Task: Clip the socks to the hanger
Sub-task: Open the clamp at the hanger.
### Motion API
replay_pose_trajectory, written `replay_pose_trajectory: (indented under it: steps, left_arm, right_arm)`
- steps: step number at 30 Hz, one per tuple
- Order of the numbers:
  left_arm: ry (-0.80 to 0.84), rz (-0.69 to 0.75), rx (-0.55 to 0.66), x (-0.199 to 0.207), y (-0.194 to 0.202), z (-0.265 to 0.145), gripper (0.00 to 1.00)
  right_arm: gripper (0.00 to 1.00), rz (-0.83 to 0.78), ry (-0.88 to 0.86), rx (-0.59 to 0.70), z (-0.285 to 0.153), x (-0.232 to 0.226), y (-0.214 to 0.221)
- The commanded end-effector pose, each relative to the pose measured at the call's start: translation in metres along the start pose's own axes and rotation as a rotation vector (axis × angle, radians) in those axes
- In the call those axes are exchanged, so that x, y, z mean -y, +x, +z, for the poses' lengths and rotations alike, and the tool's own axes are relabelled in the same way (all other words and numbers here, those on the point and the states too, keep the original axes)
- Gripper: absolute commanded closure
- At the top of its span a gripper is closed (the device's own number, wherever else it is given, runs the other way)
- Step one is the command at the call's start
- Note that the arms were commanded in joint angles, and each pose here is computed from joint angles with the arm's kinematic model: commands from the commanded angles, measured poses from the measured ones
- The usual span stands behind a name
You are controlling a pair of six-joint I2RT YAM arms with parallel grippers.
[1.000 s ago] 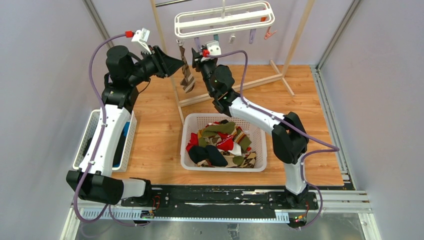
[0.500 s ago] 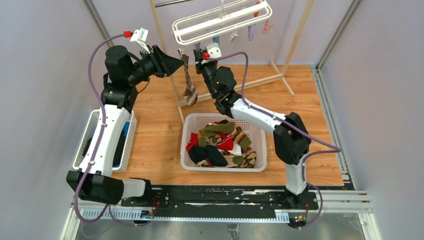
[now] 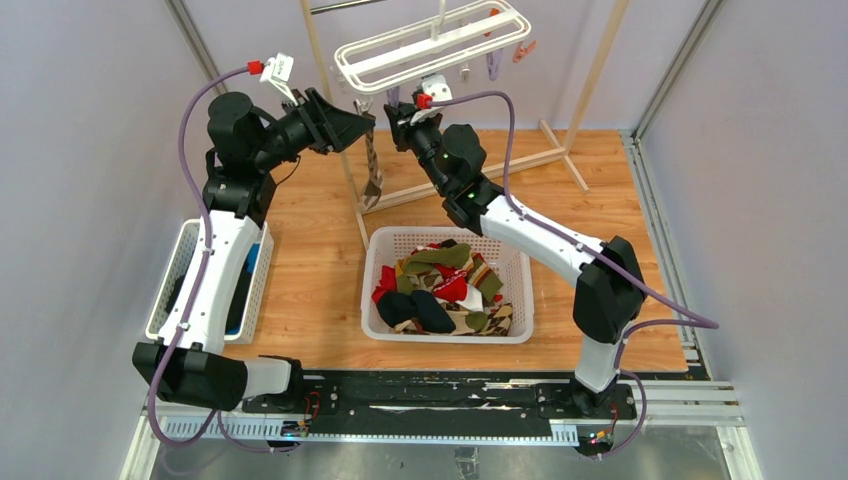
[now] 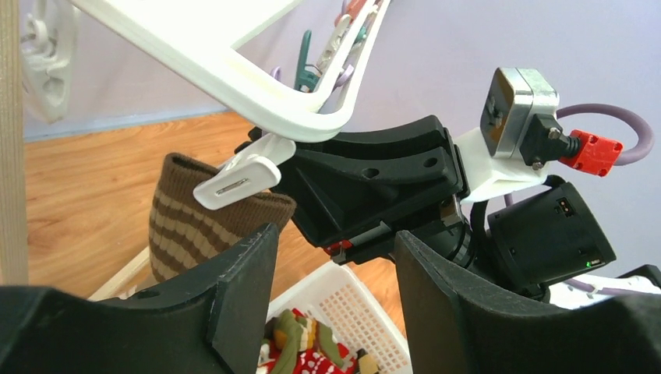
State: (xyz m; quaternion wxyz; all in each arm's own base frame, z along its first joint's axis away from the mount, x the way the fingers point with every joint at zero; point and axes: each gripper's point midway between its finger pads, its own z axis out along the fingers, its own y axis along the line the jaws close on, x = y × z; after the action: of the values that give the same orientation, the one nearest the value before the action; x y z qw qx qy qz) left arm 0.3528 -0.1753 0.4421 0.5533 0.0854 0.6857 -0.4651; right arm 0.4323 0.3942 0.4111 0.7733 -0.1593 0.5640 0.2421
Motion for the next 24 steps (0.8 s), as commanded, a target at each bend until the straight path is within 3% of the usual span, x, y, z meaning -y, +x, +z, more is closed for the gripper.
replay_pose_trajectory:
  steps: [1,8,11,18,21,24]
  left_arm:
    - [0.021,0.035,-0.001,0.012,-0.003,0.001,0.39]
    - [-0.150,0.097,0.008,-0.023,-0.007,0.022,0.51]
    - [-0.151,0.099,0.019,-0.025,-0.012,0.027,0.52]
    - [0.083,0.054,0.017,0.025,-0.016,0.026,0.34]
    - [0.161,0.030,-0.002,0.040,-0.012,0.023,0.31]
    - [0.141,0.056,0.021,0.043,-0.015,0.015,0.33]
  right_arm:
    - [1.00,0.061,-0.026,-0.038,-0.010,-0.011,-0.016]
    - [1.00,0.068,-0.018,-0.042,-0.024,-0.008,-0.024]
    - [1.00,0.068,-0.025,-0.033,-0.028,-0.007,-0.029]
    - [1.00,0.104,-0.121,-0.048,-0.029,-0.019,-0.036]
    - [1.00,0.115,-0.141,-0.074,-0.026,-0.023,-0.038]
    - [1.00,0.118,-0.130,-0.101,-0.024,-0.022,-0.037]
